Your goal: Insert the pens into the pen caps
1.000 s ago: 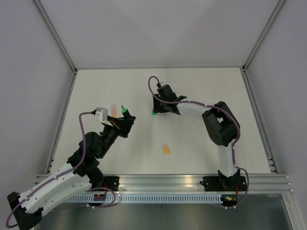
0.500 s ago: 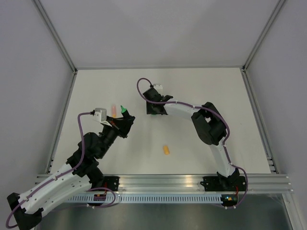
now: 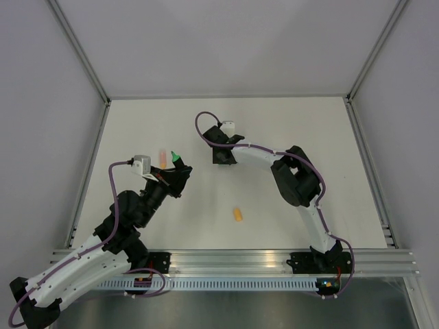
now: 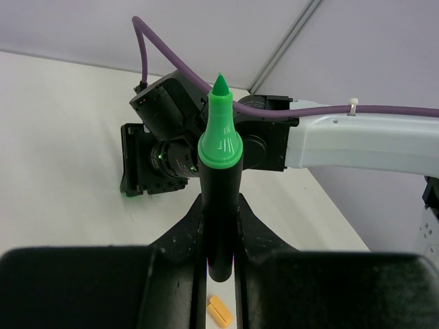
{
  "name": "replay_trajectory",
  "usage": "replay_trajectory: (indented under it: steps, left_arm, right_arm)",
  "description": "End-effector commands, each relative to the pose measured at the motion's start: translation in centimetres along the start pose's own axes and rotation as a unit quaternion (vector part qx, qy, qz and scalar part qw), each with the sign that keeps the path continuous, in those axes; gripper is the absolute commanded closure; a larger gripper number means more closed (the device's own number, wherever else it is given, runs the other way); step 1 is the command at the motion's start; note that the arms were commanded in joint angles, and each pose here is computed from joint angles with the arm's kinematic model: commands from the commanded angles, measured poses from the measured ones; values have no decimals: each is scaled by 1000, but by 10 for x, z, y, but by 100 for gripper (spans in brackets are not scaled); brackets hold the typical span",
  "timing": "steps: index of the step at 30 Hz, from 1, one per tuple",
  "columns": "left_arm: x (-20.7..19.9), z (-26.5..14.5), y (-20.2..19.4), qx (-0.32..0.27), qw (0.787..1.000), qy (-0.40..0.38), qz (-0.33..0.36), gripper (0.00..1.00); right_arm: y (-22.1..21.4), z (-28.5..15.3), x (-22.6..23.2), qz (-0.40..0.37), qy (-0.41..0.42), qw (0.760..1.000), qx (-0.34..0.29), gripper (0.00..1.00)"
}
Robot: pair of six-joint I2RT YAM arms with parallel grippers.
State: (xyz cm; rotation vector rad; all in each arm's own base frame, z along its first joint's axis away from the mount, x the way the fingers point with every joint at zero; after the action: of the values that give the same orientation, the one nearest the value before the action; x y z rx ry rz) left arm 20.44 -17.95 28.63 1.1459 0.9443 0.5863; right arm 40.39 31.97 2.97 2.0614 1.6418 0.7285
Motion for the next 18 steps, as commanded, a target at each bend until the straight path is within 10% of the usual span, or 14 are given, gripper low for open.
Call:
replay_trajectory:
  steps: [1,18]
  left_arm:
    - [0,1,3,-7,1000,1,-10,98]
    - [-1,1,1,-5,1000,0,-10,98]
  right_arm:
    - [4,2,8,11,-4,1000,-8,48]
    - [-1,4,6,-1,-16,1000,4,56]
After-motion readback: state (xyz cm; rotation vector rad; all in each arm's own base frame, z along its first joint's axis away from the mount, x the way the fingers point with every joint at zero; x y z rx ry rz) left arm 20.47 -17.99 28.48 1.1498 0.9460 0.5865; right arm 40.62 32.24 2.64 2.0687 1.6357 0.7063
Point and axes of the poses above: each gripper's point midway between its finger pads, its own z axis out along the fingers, its own x axis along the line the jaws close on, y = z × x, the point moved 1 cm from there along -z, back along the fingers, and after that the axes turned 11 degrees about z, right-handed, at the moved point
